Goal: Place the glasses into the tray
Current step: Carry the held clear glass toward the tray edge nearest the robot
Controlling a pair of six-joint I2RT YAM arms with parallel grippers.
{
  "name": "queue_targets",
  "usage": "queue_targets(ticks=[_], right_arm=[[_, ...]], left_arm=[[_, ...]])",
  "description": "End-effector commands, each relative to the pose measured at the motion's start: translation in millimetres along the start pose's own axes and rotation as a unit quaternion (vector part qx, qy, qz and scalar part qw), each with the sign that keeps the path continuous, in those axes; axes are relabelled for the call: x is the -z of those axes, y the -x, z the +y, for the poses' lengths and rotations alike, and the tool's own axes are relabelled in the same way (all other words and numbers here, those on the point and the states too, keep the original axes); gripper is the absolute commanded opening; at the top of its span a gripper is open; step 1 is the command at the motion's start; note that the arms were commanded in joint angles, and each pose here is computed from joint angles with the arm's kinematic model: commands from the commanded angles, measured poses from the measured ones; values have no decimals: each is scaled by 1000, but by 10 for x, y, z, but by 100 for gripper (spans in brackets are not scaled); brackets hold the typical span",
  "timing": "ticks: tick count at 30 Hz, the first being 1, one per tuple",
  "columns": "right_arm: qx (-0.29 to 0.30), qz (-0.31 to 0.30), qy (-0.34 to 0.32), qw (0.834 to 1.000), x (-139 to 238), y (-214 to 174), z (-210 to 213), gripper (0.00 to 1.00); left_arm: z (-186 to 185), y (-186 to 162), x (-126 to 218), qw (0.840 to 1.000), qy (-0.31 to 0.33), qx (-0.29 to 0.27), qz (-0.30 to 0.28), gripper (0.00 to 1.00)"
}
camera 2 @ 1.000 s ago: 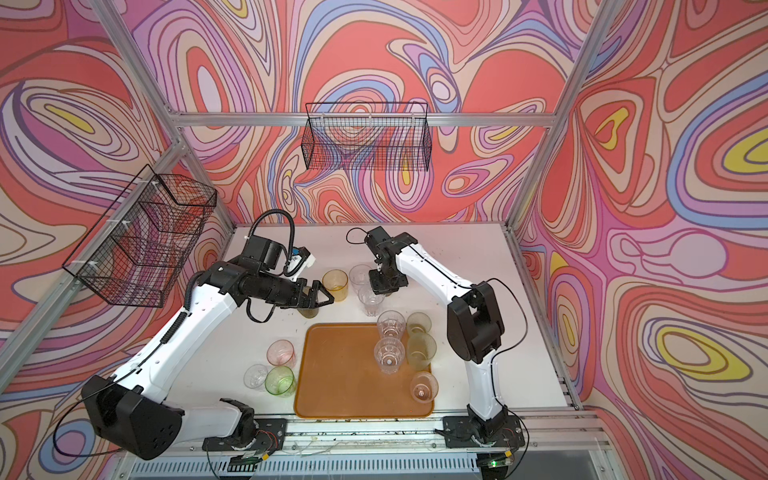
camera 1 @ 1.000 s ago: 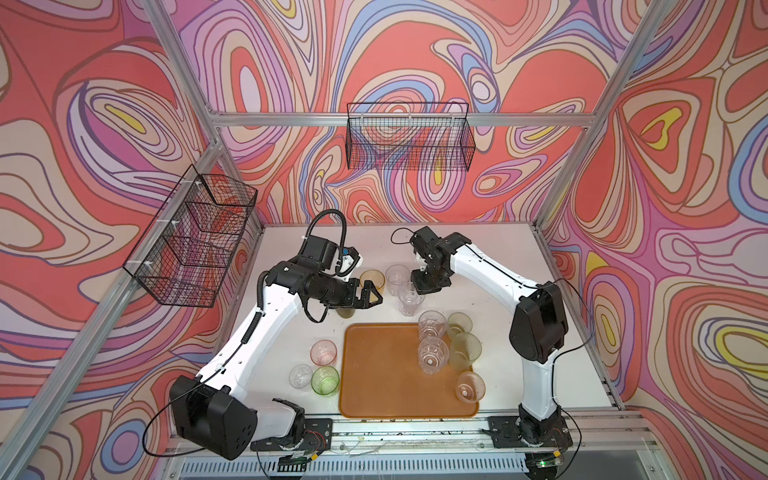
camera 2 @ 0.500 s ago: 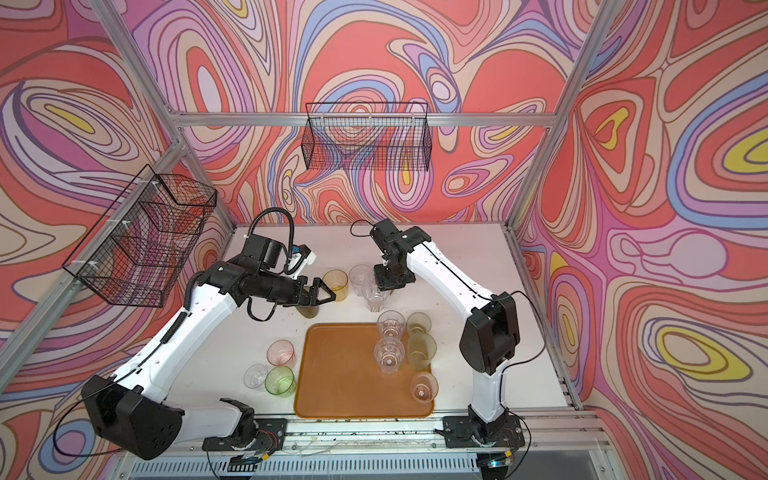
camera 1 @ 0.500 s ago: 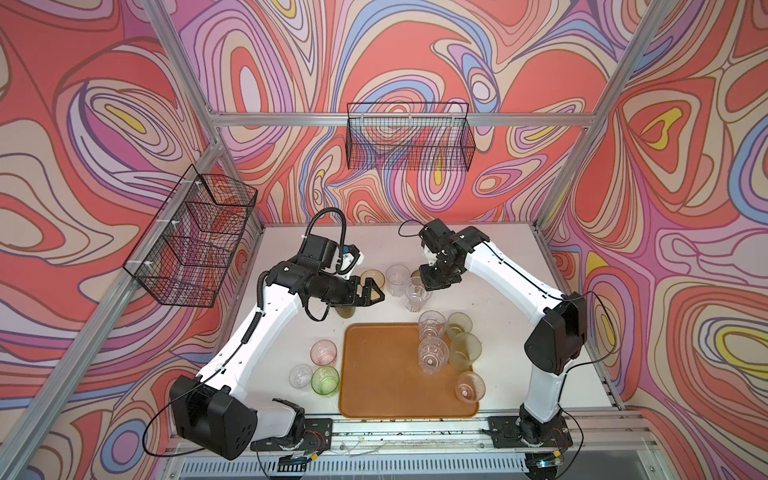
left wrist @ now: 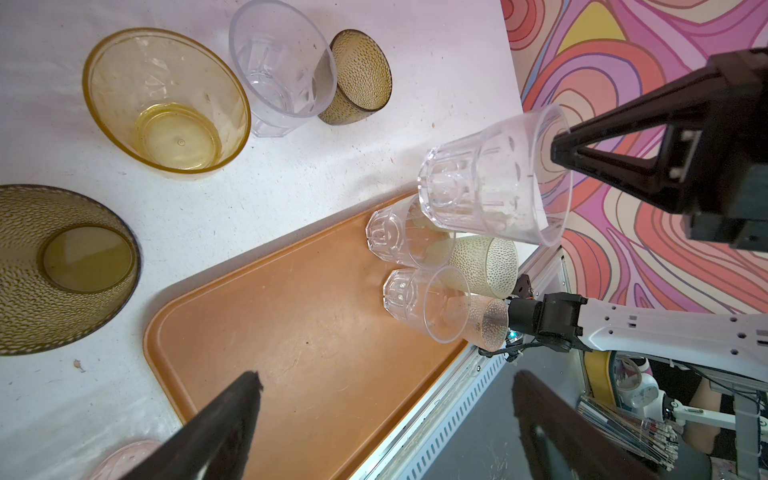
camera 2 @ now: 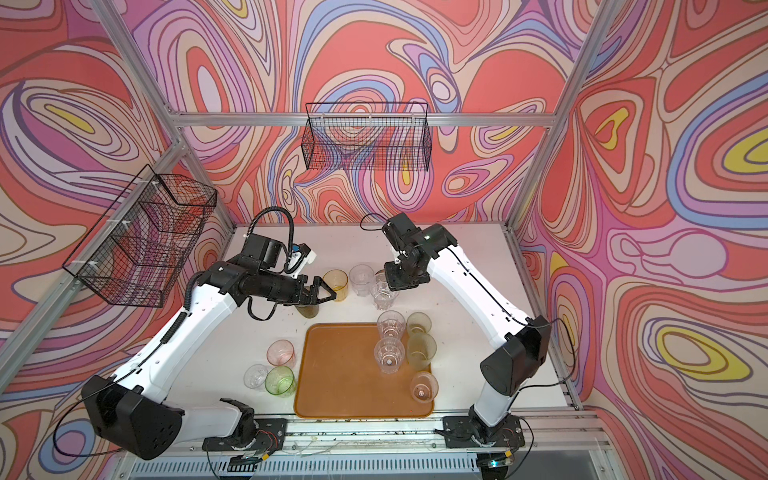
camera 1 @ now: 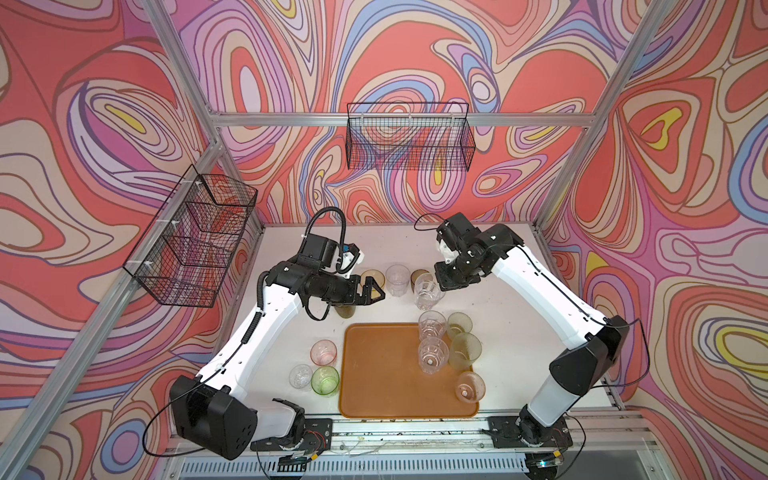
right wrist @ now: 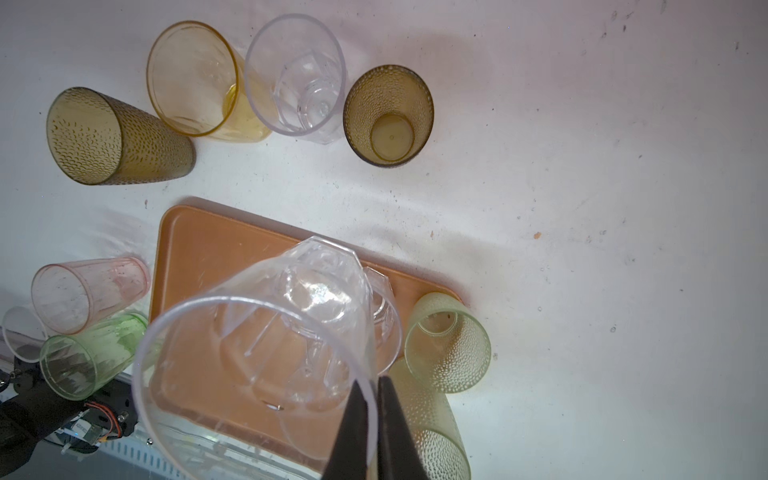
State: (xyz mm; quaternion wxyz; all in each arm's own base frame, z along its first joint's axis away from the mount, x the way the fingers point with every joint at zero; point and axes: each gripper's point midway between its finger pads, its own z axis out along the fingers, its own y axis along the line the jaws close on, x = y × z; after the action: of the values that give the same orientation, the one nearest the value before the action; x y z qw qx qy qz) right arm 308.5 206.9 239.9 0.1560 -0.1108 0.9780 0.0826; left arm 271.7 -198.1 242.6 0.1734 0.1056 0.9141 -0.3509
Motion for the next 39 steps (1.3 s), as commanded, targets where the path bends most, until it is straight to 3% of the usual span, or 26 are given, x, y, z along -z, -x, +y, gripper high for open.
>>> queue_targets(ticks=[1,39], right_arm=[[-5,1,-11,1000,107,-107,-28,0],[-55,38,-26,997,401,-1156,268,0]], left_arm=[[-78,56,44,1000,-10,-8,-12,97],[-116,115,44,1000,-14,-12,-13,97]])
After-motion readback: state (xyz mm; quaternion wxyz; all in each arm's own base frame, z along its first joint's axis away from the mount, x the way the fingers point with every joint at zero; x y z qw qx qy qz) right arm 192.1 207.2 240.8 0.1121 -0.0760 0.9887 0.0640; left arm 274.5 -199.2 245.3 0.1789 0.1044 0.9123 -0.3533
